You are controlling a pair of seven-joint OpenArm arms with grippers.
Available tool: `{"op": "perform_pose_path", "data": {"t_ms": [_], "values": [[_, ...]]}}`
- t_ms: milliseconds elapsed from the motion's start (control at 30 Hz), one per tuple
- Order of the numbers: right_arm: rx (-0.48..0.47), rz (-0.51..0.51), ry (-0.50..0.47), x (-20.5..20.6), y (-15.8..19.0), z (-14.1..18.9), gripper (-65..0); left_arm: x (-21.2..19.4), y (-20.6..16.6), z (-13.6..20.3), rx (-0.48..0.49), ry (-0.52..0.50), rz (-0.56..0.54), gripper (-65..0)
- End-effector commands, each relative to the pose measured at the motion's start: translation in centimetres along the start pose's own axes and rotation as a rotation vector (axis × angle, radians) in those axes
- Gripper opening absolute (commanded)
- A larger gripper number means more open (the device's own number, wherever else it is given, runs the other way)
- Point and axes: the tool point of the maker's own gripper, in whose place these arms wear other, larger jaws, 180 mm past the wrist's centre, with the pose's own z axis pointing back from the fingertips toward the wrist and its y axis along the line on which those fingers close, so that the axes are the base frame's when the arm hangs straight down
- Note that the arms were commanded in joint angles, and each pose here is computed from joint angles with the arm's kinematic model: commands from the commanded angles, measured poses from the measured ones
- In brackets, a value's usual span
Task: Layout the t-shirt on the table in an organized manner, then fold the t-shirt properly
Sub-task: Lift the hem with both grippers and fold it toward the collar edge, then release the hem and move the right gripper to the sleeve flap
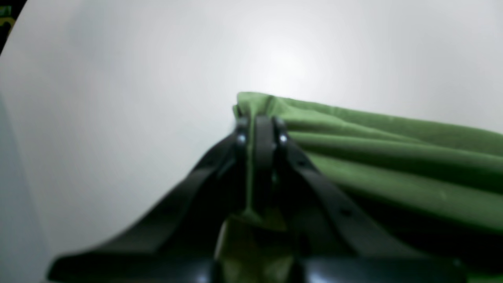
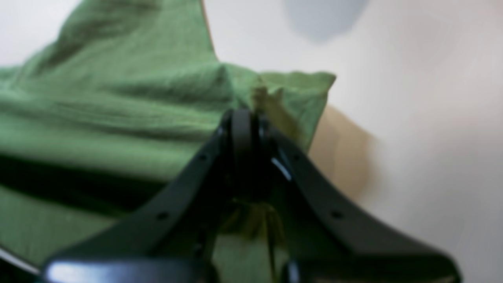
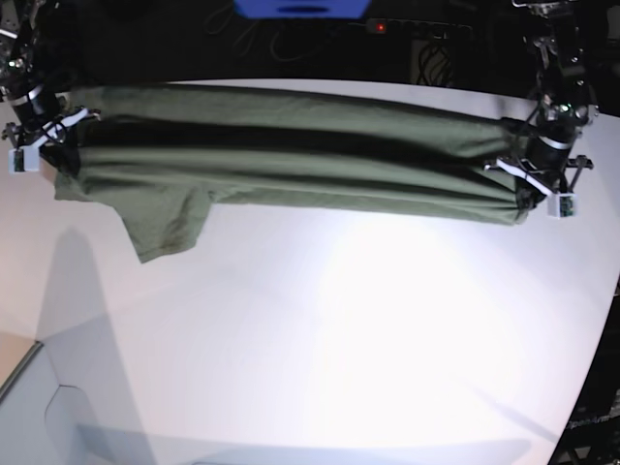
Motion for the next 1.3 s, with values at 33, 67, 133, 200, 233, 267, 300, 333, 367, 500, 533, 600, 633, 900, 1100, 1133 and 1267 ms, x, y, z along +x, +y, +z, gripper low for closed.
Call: {"op": "perform_pose_path", "data": {"t_ms": [33, 67, 133, 200, 233, 267, 300, 333, 367, 500, 533, 600, 633, 900, 1100, 1133, 1267], "values": [[0.007, 0.011, -0.03, 0.8, -0.2, 0.5, -65.0, -0.1, 0.7, 0.3, 0.013, -0.009, -0.006, -64.8], [0.008, 0.011, -0.025, 0.6, -0.1, 0.6, -65.0, -0.4, 0.6, 0.3, 0.013, -0.003, -0.005, -64.8], [0.008, 0.008, -0.026, 0.5, -0.1, 0.6, -65.0, -1.2, 0.8, 0.2, 0.016, 0.019, 0.004, -64.8], [0.005, -0.006, -0.025, 0.2, 0.1, 0.7, -65.0, -2.2, 1.0, 0.0, 0.02, 0.043, 0.012, -64.8], [0.005, -0.011, -0.025, 0.2, 0.2, 0.7, -65.0, -2.5, 1.1, 0.0, 0.022, 0.051, 0.015, -64.8], [0.004, -0.01, -0.022, 0.0, 0.2, 0.7, -65.0, -2.8, 1.2, -0.1, 0.023, 0.058, 0.018, -64.8], [0.006, -0.01, -0.012, -0.3, 0.3, 0.9, -65.0, -2.9, 1.2, -0.1, 0.024, 0.061, 0.019, -64.7], [0.011, -0.011, -0.003, -0.7, 0.4, 1.0, -65.0, -3.0, 1.2, 0.0, 0.024, 0.063, 0.019, -64.6], [0.011, -0.01, -0.003, -0.7, 0.5, 1.0, -65.0, -3.0, 1.2, 0.0, 0.024, 0.063, 0.019, -64.5], [0.011, -0.011, 0.002, -0.8, 0.5, 1.1, -65.0, -3.0, 1.2, 0.0, 0.023, 0.063, 0.018, -64.5], [0.011, -0.011, 0.002, -0.8, 0.5, 1.1, -65.0, -3.0, 1.2, 0.0, 0.023, 0.063, 0.018, -64.5], [0.011, -0.011, 0.004, -0.9, 0.5, 1.1, -65.0, -3.5, 1.2, 0.2, 0.024, 0.074, 0.017, -64.4], [0.011, -0.009, 0.01, -1.0, 0.4, 1.2, -65.0, -3.4, 1.2, 0.3, 0.023, 0.072, 0.016, -64.4], [0.011, 0.019, 0.13, -2.5, 0.0, 1.3, -50.7, -3.5, 1.2, 0.5, 0.024, 0.072, 0.022, -41.9], [0.005, 0.03, 0.111, -1.7, -0.2, 1.4, -36.5, -3.8, 1.2, 0.8, 0.022, 0.075, 0.023, -26.3], [-0.001, 0.035, 0.097, -1.2, -0.3, 1.6, -35.9, -3.3, 1.0, 1.0, 0.019, 0.063, 0.016, -26.3], [-0.115, -0.019, 0.009, 0.7, -2.6, 2.9, -35.6, -1.5, 0.3, 1.8, 0.006, 0.013, -0.007, -26.3]]}}
